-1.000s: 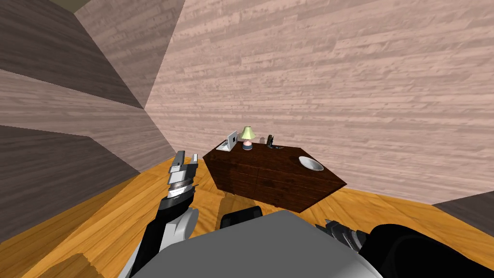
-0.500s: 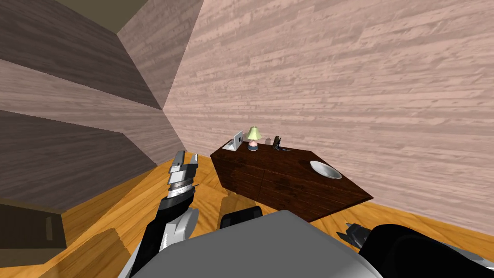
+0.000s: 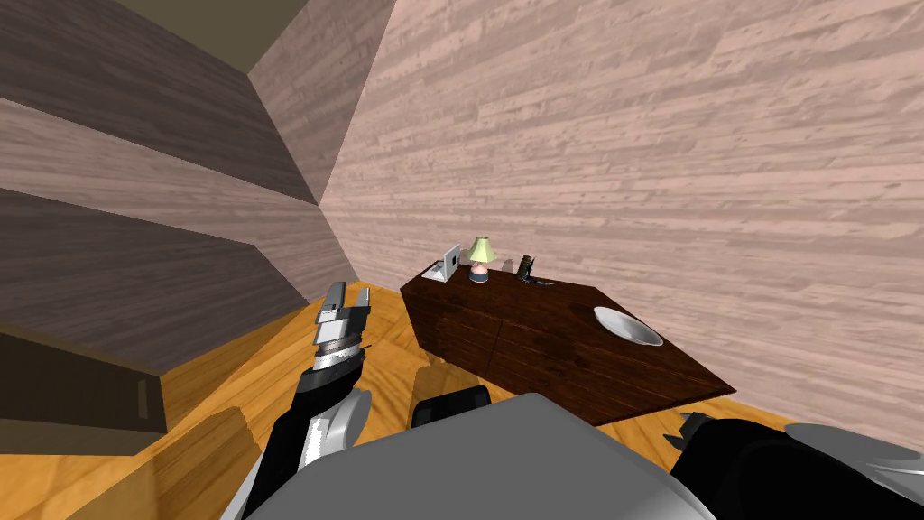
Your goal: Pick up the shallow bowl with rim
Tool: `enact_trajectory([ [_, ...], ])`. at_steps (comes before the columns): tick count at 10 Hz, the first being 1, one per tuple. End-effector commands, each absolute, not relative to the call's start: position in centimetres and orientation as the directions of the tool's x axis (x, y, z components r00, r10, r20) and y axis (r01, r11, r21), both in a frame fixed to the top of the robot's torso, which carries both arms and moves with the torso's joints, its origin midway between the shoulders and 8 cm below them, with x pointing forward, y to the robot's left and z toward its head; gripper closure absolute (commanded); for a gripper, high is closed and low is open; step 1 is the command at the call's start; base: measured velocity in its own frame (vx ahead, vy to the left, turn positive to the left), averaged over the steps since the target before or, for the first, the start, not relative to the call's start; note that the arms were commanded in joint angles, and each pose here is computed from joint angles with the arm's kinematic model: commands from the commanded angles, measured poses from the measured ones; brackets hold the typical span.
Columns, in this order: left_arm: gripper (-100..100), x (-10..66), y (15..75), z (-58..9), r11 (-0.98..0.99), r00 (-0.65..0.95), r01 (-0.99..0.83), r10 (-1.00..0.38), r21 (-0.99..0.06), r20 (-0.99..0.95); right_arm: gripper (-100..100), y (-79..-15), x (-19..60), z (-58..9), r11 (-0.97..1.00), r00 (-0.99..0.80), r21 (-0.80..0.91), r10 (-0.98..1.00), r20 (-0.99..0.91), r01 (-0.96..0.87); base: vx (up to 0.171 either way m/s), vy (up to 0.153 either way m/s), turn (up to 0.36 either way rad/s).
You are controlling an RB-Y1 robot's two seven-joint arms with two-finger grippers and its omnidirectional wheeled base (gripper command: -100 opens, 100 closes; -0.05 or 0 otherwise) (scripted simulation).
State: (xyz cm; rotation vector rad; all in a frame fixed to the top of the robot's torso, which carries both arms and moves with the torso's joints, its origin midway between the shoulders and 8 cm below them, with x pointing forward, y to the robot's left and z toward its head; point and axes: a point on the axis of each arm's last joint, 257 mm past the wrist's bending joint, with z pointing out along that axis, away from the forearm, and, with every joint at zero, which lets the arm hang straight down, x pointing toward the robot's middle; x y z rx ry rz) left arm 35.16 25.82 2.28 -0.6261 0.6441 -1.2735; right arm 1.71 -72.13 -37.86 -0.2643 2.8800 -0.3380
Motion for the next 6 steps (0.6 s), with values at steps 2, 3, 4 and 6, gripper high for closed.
enact_trajectory([
  [2, 0, 35.2, 25.8, 2.3, 0.181, 0.172, 0.653, -0.981, -0.735, -0.089, -100, -76.1, 1.1, -34.9, 0.923, -0.959, -0.334, -0.247, -0.138, -0.19, 0.019, 0.023, 0.148],
  [3, 0, 35.2, 25.8, 2.3, 0.181, 0.172, 0.653, -0.981, -0.735, -0.089, -100, -78.2, 1.2, -33.0, 0.899, -0.957, -0.382, -0.271, -0.101, -0.214, 0.016, 0.013, 0.135],
  [4, 0, 35.2, 25.8, 2.3, 0.181, 0.172, 0.653, -0.981, -0.735, -0.089, -100, -80.2, 1.3, -31.2, 0.873, -0.955, -0.427, -0.289, -0.067, -0.234, 0.016, 0.006, 0.18],
  [6, 0, 35.2, 25.8, 2.3, 0.181, 0.172, 0.653, -0.981, -0.735, -0.089, -100, -83.0, 1.8, -28.4, 0.829, -0.948, -0.49, -0.318, -0.016, -0.269, 0.021, -0.013, 0.189],
])
